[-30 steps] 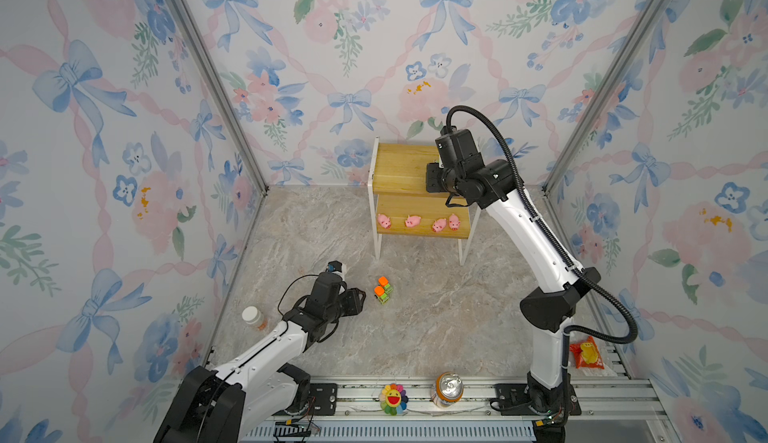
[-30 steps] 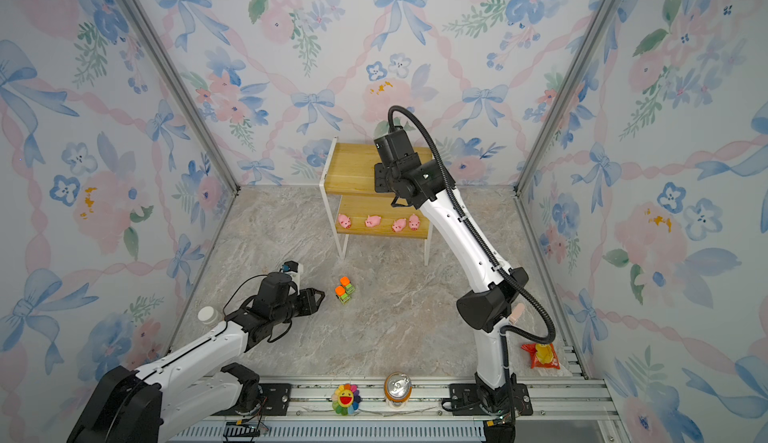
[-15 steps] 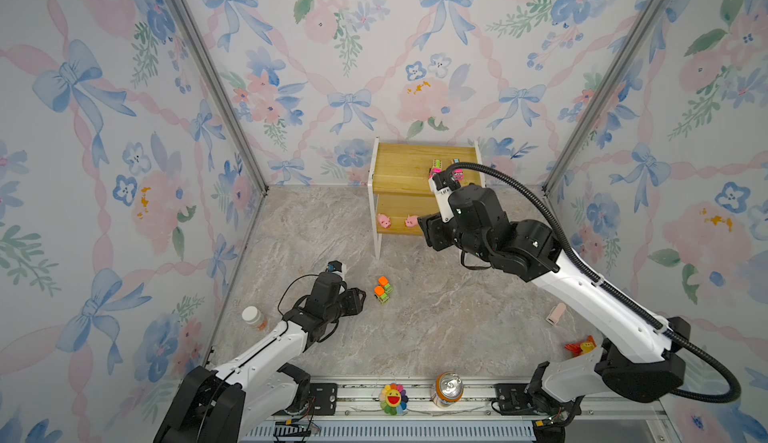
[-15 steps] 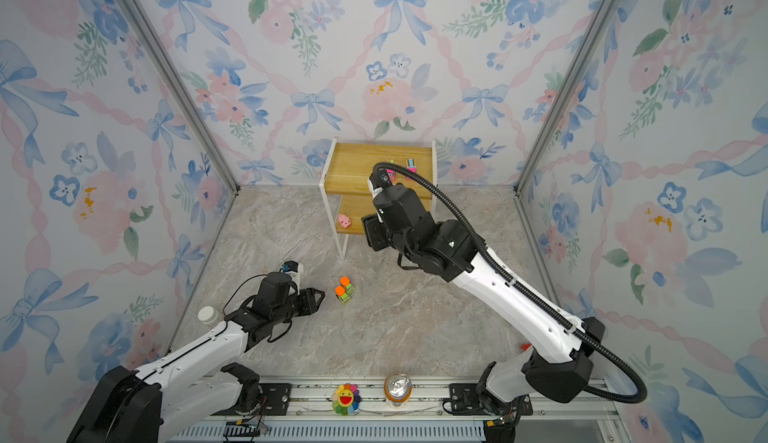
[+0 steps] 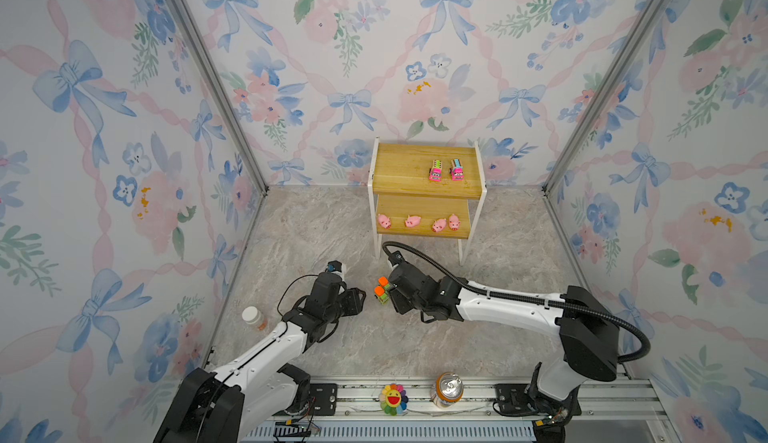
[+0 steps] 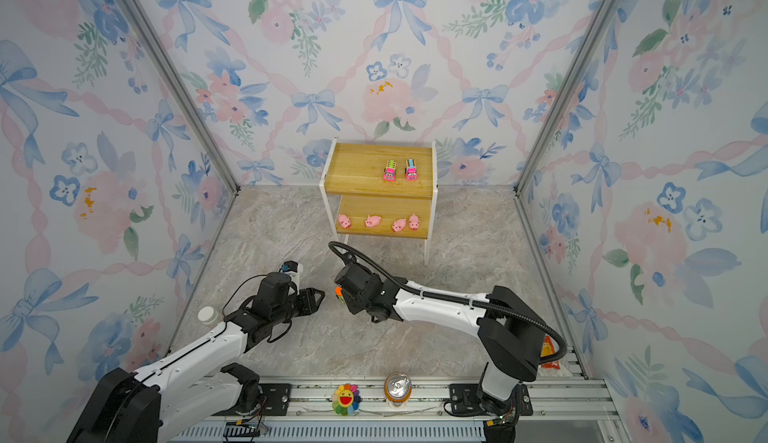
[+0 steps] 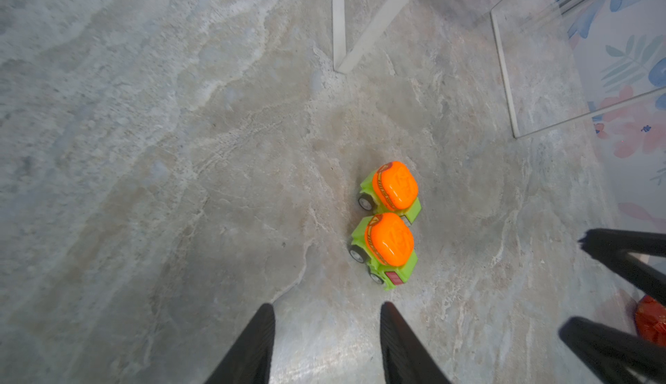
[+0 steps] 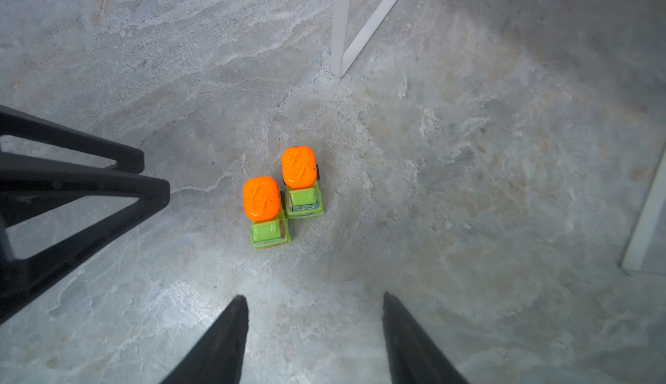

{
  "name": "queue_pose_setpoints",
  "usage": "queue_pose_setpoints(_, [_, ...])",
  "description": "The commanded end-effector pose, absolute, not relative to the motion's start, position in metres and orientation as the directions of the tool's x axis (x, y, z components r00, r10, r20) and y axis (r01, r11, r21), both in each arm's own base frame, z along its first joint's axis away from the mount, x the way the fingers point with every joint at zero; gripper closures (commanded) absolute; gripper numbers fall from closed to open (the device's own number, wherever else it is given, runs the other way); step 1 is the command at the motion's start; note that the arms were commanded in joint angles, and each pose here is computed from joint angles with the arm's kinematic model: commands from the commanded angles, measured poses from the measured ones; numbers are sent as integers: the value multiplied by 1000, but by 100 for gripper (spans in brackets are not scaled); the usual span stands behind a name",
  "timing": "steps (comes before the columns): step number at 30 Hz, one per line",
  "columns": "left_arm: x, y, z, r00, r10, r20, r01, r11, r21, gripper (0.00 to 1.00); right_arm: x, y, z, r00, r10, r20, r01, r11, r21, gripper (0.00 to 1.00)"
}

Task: Place and organize the plastic toys onto the shelf
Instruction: 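Move the right gripper down to the orange-drum mixer trucks, then close the right gripper on one orange-drum mixer truck and lift it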

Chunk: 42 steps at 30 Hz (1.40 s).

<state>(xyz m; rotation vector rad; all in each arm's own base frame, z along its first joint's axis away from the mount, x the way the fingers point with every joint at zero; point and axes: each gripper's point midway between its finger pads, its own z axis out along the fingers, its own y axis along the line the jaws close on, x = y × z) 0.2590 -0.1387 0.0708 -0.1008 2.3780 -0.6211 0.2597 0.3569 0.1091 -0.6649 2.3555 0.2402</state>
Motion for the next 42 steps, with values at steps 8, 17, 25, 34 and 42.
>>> queue_pose_setpoints(8, [255,-138,67,-779,-221,-586,88,888,-452,51,294,381,88,-650,-372,-663,-506,862,12,39])
queue_pose_setpoints(17, [256,-137,67,-777,-223,-589,85,890,-449,51,308,379,70,-647,-442,-621,-509,857,-80,40])
queue_pose_setpoints(25, [256,-137,66,-779,-222,-587,82,891,-446,51,306,380,50,-654,-494,-574,-528,840,-121,41])
queue_pose_setpoints(34, [254,-136,67,-773,-228,-593,83,889,-450,51,309,390,37,-658,-501,-562,-540,834,-110,42])
queue_pose_setpoints(42, [254,-136,67,-773,-228,-592,83,889,-450,51,308,390,40,-657,-493,-570,-543,834,-95,57])
